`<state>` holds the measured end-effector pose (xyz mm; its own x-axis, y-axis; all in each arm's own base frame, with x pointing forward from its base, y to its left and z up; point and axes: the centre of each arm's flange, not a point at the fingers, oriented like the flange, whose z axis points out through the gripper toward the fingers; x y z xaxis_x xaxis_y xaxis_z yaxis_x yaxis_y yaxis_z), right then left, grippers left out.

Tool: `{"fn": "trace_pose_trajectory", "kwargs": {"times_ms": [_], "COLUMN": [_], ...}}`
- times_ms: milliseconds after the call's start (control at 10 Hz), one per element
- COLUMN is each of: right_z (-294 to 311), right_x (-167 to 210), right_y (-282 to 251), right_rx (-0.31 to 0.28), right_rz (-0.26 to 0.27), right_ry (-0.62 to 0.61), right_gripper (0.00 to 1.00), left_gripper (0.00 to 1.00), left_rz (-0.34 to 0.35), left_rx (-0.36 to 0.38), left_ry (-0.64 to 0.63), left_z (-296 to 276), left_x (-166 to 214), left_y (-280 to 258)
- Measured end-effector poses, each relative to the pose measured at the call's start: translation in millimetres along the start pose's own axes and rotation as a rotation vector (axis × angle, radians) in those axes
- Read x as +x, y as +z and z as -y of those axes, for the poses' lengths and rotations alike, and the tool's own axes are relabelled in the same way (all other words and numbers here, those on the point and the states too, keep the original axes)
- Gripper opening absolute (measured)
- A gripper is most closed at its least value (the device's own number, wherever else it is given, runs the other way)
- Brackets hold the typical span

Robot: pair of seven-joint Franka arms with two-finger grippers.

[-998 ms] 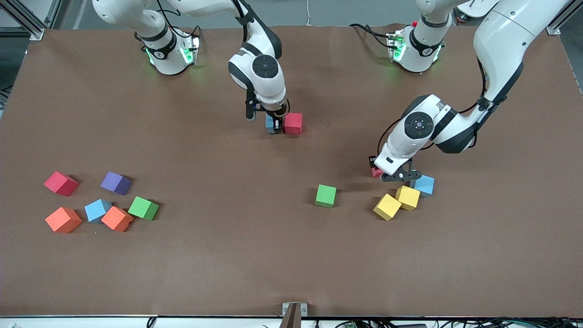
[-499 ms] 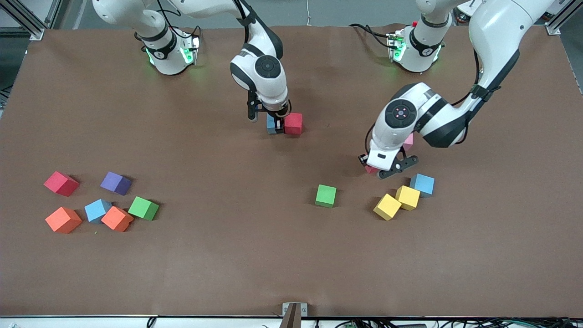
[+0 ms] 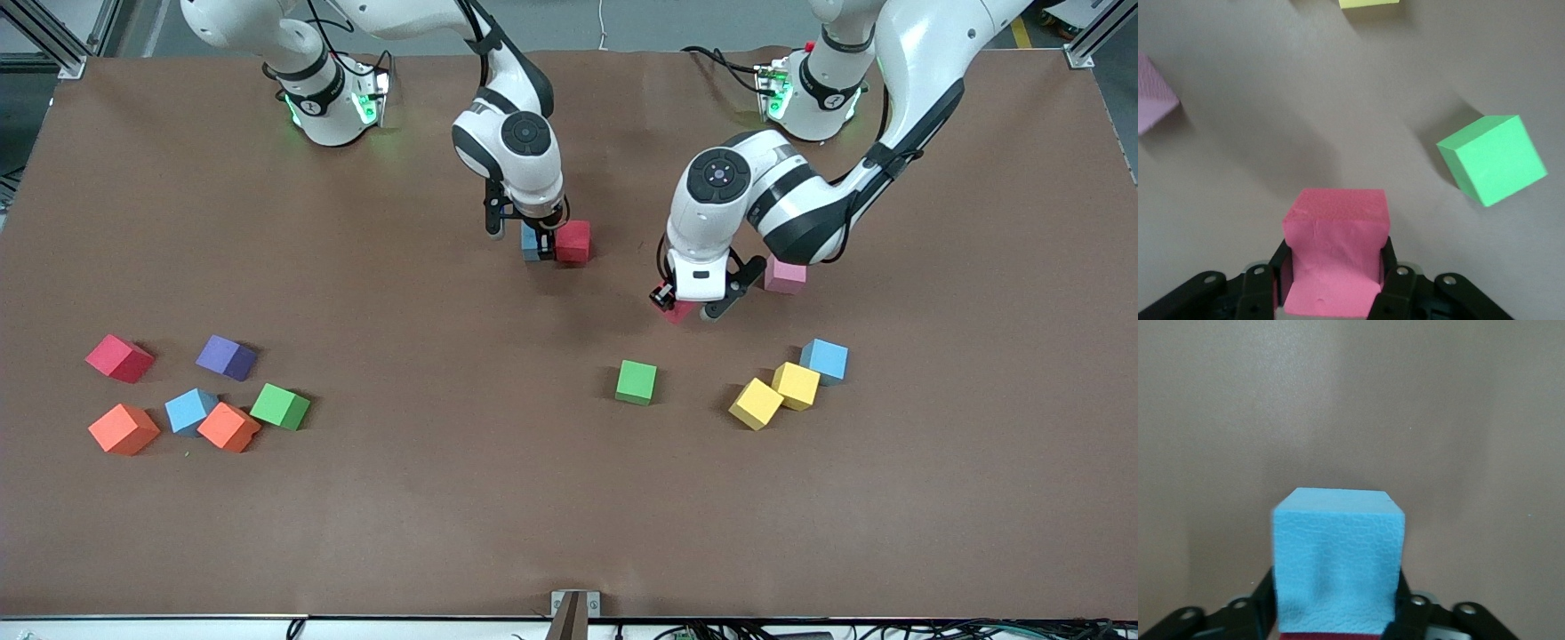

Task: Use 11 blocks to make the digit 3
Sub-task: 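Carry the second red cube to center with the left gripper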

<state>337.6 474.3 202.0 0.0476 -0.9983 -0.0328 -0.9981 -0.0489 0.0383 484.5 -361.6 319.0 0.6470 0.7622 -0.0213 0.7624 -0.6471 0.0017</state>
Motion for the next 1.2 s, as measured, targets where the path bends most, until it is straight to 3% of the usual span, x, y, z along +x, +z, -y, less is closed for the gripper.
{"fn": "trace_pose_trajectory", "kwargs": {"times_ms": [200, 599, 998, 1198], "right_z": [0, 5, 31, 51], "right_x": [-1, -4, 6, 30], "right_y": [1, -7, -74, -108], "right_rx": [0.001, 0.007, -0.001, 0.003], "right_rz": [0.001, 0.007, -0.015, -0.018], "right_ry": [0.001, 0.006, 0.031, -0.050], "right_gripper": [1.00, 1.00, 1.00, 1.00], "left_gripper": [0.53, 0.53, 0.53, 0.53], "left_rz": [0.041, 0.034, -0.001, -0.024], "left_rx": [-0.016, 0.060, 0.167, 0.177], "left_ry": [-0.102, -0.237, -0.362, -0.431], "left_z": [-9, -16, -15, -12], "left_x": [8, -26, -43, -52], "left_y": [-14, 16, 36, 31]}}
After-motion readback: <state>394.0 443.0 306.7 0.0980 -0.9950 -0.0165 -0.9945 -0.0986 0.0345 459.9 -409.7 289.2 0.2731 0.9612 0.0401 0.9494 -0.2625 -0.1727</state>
